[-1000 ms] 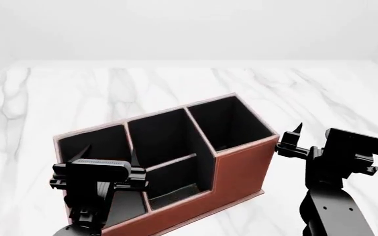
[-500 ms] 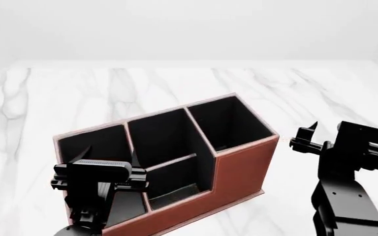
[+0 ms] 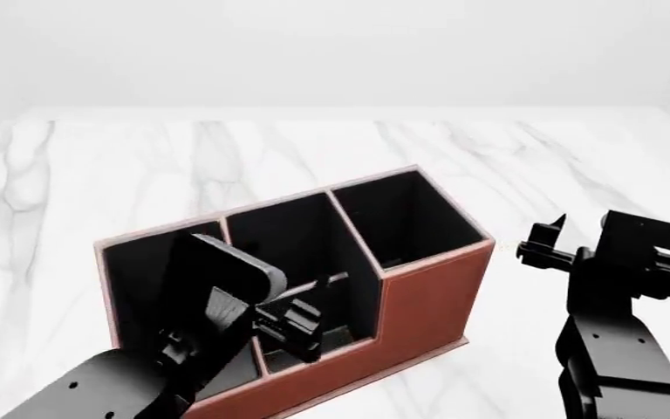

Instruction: Pick up the book and place it in the left compartment of the caddy.

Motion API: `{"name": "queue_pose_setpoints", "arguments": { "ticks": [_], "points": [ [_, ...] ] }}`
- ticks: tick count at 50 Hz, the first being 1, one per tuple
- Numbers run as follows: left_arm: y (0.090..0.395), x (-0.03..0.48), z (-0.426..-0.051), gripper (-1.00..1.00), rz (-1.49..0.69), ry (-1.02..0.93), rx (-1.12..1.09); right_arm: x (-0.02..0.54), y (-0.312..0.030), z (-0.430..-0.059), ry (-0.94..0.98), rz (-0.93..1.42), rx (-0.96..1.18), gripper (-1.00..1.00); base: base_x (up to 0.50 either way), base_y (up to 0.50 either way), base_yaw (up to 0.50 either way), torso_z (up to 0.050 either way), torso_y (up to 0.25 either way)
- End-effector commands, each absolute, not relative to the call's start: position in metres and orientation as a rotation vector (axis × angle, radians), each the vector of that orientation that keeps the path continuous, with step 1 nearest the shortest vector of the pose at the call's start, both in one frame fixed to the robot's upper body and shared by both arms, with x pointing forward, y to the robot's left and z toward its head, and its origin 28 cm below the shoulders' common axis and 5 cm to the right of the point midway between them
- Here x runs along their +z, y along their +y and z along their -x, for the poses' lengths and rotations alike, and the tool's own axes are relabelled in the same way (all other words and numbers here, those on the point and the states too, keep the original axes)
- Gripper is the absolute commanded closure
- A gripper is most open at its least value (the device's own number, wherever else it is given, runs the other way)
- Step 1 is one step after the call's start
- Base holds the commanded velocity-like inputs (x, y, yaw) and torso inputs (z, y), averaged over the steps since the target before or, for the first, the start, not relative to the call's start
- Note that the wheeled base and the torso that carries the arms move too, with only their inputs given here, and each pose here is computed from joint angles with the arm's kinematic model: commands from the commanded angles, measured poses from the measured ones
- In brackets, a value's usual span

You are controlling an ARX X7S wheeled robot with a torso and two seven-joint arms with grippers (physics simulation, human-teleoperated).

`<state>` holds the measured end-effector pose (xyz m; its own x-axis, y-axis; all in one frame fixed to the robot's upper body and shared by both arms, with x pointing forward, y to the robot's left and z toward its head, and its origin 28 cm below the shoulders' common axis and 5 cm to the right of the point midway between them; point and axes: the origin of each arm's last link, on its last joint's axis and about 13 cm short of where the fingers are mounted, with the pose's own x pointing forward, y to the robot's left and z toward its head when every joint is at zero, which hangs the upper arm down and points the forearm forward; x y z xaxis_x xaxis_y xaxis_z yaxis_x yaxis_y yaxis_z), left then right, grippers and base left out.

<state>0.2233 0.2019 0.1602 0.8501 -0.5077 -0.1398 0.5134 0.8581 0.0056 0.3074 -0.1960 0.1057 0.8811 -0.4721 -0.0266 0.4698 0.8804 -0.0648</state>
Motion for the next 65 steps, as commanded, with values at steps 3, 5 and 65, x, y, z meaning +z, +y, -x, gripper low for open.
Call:
{"name": "queue_pose_setpoints", "arguments": {
  "ticks": [3,5,65],
  "points": [
    [0.191,0.211,-0.228,-1.00,-0.180,0.361,-1.053,0.106,-0.194,-0.312,0.045,0.063,-0.485,-1.00,0.00,0.00,0.00,0.000,0.000],
    [0.186,0.215,-0.230,-1.00,-0.197,0.396,-1.129,0.105,-0.193,-0.313,0.047,0.065,-0.484,-1.00,0.00,0.00,0.00,0.000,0.000],
    [0.118,0.254,-0.243,-1.00,-0.565,0.878,-1.404,0.103,-0.189,-0.318,0.054,0.087,-0.471,-1.00,0.00,0.00,0.00,0.000,0.000]
  ]
}}
